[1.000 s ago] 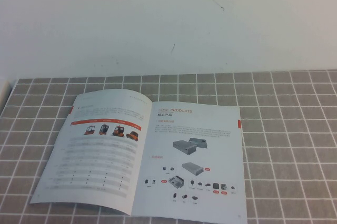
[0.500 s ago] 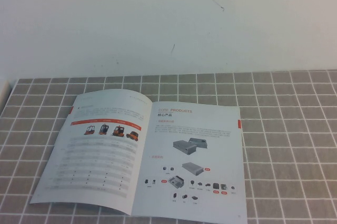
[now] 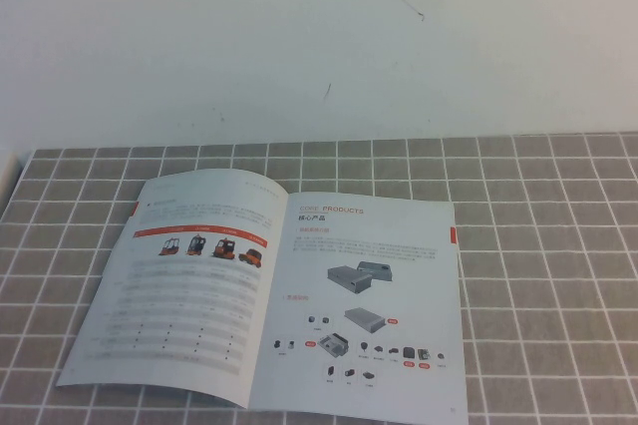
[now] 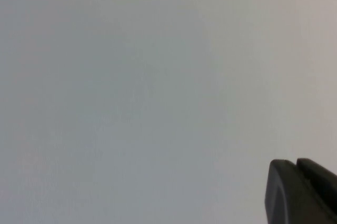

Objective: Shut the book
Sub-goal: 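Close the open booklet and leave it lying on the table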

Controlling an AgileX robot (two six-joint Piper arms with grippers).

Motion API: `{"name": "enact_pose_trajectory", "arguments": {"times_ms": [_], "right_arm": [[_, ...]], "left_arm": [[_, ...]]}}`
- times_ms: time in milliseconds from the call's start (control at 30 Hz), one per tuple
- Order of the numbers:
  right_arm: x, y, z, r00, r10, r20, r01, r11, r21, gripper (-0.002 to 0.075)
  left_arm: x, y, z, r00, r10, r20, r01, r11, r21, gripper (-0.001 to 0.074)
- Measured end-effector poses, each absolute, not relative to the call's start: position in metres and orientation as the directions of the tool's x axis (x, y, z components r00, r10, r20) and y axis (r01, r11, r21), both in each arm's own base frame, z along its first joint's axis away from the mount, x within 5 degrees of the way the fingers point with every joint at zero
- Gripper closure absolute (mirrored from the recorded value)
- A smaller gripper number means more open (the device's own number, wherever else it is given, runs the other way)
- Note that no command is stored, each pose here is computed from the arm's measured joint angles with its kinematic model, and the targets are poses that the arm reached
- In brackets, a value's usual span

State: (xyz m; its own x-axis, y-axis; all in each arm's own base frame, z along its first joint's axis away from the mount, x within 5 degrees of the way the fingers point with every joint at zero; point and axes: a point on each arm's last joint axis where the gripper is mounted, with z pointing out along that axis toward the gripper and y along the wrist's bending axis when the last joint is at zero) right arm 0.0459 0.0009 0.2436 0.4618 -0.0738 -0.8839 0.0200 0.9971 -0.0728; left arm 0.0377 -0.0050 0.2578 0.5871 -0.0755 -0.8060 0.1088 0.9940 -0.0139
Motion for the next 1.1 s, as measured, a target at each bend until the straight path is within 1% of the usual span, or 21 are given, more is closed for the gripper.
{"name": "enact_pose_trajectory", "arguments": {"times_ms": [67, 100, 200, 300, 400, 467, 600, 733, 867, 933, 1000, 1100], "right_arm": [[0.046, 0.001, 0.254, 0.386, -0.062, -0.92, 0.011, 0.998, -0.062, 0.0728], [0.043, 0.0, 0.263, 0.361, -0.053, -0.931, 0.008, 0.999, -0.054, 0.0728], [0.038, 0.001, 0.286, 0.23, -0.047, -0.972, -0.006, 0.999, -0.05, 0.0728], [0.042, 0.001, 0.307, 0.094, -0.046, -0.995, -0.018, 0.999, -0.048, 0.0728], [0.057, 0.002, 0.317, -0.086, -0.048, -0.995, -0.032, 0.998, -0.045, 0.0728], [0.072, 0.003, 0.326, -0.209, -0.065, -0.976, -0.049, 0.997, -0.056, 0.0728], [0.112, 0.007, 0.328, -0.424, -0.175, -0.889, -0.141, 0.982, -0.126, 0.0728], [0.162, 0.012, 0.322, -0.549, -0.262, -0.794, -0.247, 0.958, -0.145, 0.0728], [0.216, 0.021, 0.31, -0.607, -0.313, -0.73, -0.359, 0.928, -0.1, 0.0728], [0.241, 0.027, 0.303, -0.618, -0.322, -0.717, -0.407, 0.911, -0.058, 0.0728], [0.262, 0.035, 0.299, -0.607, -0.325, -0.726, -0.454, 0.891, -0.019, 0.0728], [0.289, 0.057, 0.282, -0.585, -0.381, -0.716, -0.547, 0.837, 0.002, 0.0728]], "left_arm": [[0.038, -0.008, 0.267, 0.515, 0.002, -0.857, 0.096, 0.994, 0.06, 0.0737], [0.038, -0.007, 0.272, 0.471, 0.022, -0.882, 0.088, 0.994, 0.072, 0.0737], [0.033, -0.003, 0.294, 0.376, 0.013, -0.926, 0.062, 0.997, 0.039, 0.0737], [0.036, 0.0, 0.307, 0.257, 0.004, -0.966, 0.038, 0.999, 0.014, 0.0737], [0.049, 0.002, 0.312, 0.083, 0.005, -0.997, 0.009, 1.0, 0.006, 0.0737], [0.061, 0.002, 0.315, -0.056, -0.011, -0.998, -0.006, 1.0, -0.011, 0.0737], [0.087, 0.0, 0.322, -0.278, -0.038, -0.96, -0.015, 0.999, -0.035, 0.0737], [0.123, -0.006, 0.324, -0.465, -0.031, -0.885, 0.018, 0.999, -0.044, 0.0737], [0.156, -0.013, 0.32, -0.59, -0.042, -0.806, 0.045, 0.995, -0.084, 0.0737], [0.168, -0.015, 0.317, -0.621, -0.056, -0.782, 0.045, 0.993, -0.107, 0.0738], [0.181, -0.017, 0.311, -0.647, -0.061, -0.76, 0.044, 0.992, -0.117, 0.0737], [0.197, -0.018, 0.3, -0.685, -0.055, -0.727, 0.043, 0.992, -0.116, 0.0738]]}}
